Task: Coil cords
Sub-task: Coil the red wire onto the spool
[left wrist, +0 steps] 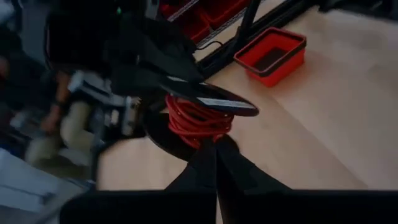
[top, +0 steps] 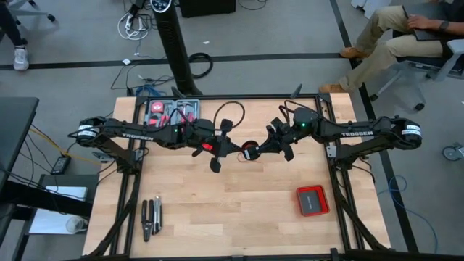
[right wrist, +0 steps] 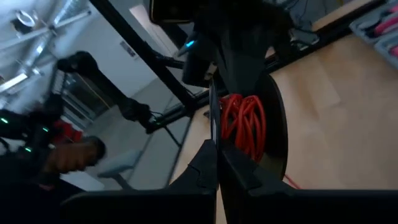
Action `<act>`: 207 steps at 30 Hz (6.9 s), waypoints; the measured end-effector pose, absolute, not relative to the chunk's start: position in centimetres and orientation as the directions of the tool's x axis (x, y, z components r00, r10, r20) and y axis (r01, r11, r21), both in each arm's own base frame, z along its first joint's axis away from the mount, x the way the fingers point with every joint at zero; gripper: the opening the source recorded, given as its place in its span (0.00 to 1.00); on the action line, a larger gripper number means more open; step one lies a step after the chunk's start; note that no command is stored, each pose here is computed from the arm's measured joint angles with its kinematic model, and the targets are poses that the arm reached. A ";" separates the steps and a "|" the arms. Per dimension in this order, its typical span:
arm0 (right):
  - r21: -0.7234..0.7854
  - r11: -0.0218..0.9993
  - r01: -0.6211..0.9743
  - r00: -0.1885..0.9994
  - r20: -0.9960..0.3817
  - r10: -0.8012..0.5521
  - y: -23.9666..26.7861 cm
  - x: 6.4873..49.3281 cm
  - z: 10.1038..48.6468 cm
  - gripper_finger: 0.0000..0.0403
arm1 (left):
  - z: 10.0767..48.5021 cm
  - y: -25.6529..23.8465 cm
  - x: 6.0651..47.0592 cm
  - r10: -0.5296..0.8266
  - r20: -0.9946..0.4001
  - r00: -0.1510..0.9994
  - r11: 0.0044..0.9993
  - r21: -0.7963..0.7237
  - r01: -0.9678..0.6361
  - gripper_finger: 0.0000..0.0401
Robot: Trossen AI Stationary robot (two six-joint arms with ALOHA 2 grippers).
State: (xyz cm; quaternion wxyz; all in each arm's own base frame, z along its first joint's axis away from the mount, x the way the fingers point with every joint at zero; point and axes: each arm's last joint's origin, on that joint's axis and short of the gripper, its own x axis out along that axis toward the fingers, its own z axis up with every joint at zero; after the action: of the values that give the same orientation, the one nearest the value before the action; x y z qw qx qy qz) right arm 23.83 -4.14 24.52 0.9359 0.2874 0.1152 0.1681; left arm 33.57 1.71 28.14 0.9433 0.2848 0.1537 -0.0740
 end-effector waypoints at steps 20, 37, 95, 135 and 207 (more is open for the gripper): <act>0.734 0.619 -0.278 0.878 -0.067 0.474 -3.9 23.8 25.0 0.00 | 29.2 1.2 33.9 0.097 -0.227 0.969 0.570 0.811 0.133 0.00; 0.785 0.544 -0.295 0.839 -0.060 0.540 -3.6 23.7 25.1 0.00 | 29.0 1.1 33.9 0.167 -0.245 0.955 0.593 0.799 0.101 0.00; 0.798 0.495 -0.345 0.847 0.038 0.530 -2.5 24.0 26.3 0.00 | 25.6 -2.4 33.7 -0.033 -0.321 0.947 0.822 0.531 0.208 0.13; 0.761 0.581 -0.289 0.898 0.006 0.439 -3.3 24.0 25.9 0.00 | 23.6 -2.3 35.7 0.002 -0.167 0.986 0.952 -0.303 -0.053 0.19; 0.837 0.473 -0.276 0.775 -0.098 0.624 -2.6 23.6 24.5 0.00 | 26.8 1.5 36.0 -0.002 -0.012 1.000 0.879 0.477 0.008 0.09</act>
State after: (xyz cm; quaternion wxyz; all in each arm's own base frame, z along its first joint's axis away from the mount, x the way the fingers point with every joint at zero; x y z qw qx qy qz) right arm 23.61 -2.61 24.53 0.8346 0.4370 0.1996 0.2696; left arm 35.97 1.45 26.77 0.9692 0.2462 0.0055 -0.0025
